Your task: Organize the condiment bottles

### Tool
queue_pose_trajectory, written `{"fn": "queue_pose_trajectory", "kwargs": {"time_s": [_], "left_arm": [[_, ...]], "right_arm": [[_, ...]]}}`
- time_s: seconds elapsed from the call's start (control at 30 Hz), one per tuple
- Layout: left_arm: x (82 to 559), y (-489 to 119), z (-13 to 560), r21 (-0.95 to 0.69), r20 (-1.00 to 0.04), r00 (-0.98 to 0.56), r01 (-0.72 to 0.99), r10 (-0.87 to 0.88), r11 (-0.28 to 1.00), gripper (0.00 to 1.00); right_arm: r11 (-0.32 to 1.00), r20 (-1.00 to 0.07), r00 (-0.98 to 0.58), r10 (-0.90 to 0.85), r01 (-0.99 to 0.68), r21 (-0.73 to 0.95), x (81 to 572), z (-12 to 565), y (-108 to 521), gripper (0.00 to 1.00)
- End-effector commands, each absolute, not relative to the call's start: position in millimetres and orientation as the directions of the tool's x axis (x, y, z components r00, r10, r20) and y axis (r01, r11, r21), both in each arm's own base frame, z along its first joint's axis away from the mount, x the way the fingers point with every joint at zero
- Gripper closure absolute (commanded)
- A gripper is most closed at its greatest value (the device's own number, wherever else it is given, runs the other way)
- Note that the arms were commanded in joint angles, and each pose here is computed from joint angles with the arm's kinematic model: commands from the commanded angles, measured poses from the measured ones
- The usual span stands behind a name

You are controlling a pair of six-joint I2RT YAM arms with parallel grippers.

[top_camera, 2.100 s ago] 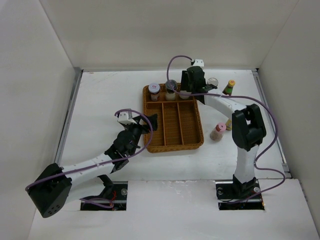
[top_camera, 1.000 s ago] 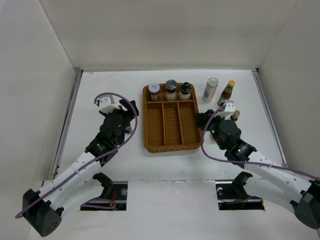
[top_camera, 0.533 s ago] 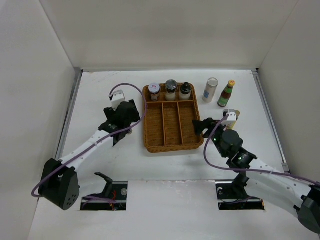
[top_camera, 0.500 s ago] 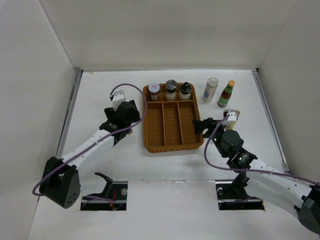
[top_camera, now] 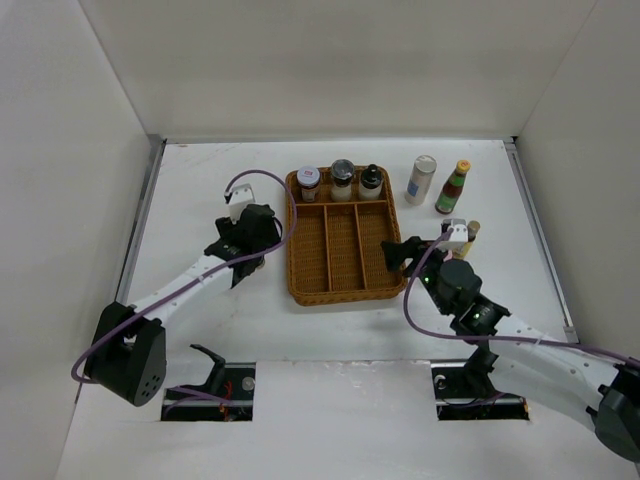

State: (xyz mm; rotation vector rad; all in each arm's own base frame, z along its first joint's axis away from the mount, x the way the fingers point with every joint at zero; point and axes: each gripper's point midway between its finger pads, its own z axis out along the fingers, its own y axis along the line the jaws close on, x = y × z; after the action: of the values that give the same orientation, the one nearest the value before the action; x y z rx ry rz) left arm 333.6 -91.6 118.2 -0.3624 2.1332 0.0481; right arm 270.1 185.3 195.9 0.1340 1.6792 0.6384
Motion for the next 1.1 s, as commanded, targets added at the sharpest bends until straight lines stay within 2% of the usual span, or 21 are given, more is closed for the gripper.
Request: {"fn": "queue_pose_trajectory", "kwargs": {"time_s": [0.0,0.07,0.2,0.37,0.43,0.47,0.63,0.77,1.07], "left_arm": [[332.3,-94.0,116.6,-0.133,-0.819,-0.510,-0.274,-0.261,0.952,0.30],[330.2,-92.4,113.1,-0.130,-0.815,-0.517,-0.278,-0.262,0.952,0.32],[325.8,-90.5,109.8,-0.123,-0.810,-0.527,-0.279,-0.259,0.952,0.41],[324.8,-88.3,114.5,-0.132,-0.813,-0.518,-0.283,-0.267,0.950,0.67],[328.3,-90.6,130.8,-0.158,-0.825,-0.490,-0.277,-0.280,0.948,0.72],[336.3,-103.8,170.1,-0.208,-0.852,-0.432,-0.239,-0.296,0.948,0.74],[354.7,-140.7,239.1,-0.288,-0.885,-0.342,-0.133,-0.316,0.948,0.74],[382.2,-168.4,266.4,-0.293,-0.906,-0.294,-0.078,-0.303,0.953,0.74],[432.7,-227.3,227.6,-0.303,-0.886,-0.367,-0.001,-0.282,0.953,0.74]], "right_arm": [[0.812,-0.861,-0.191,0.471,-0.287,0.508,272.1,213.6,191.5,0.27],[0.812,-0.860,-0.193,0.472,-0.287,0.509,272.3,213.0,191.8,0.27],[0.813,-0.861,-0.195,0.469,-0.285,0.507,272.7,211.6,192.1,0.27],[0.815,-0.860,-0.195,0.471,-0.278,0.509,273.8,210.4,190.5,0.27],[0.814,-0.860,-0.194,0.472,-0.278,0.509,273.9,210.4,190.3,0.27],[0.815,-0.860,-0.194,0.471,-0.276,0.509,274.2,210.0,190.1,0.27],[0.820,-0.863,-0.197,0.466,-0.271,0.505,275.3,207.4,190.1,0.26],[0.820,-0.862,-0.198,0.466,-0.268,0.505,276.1,206.3,190.2,0.26],[0.820,-0.859,-0.183,0.477,-0.259,0.511,276.4,208.5,184.3,0.25]]}}
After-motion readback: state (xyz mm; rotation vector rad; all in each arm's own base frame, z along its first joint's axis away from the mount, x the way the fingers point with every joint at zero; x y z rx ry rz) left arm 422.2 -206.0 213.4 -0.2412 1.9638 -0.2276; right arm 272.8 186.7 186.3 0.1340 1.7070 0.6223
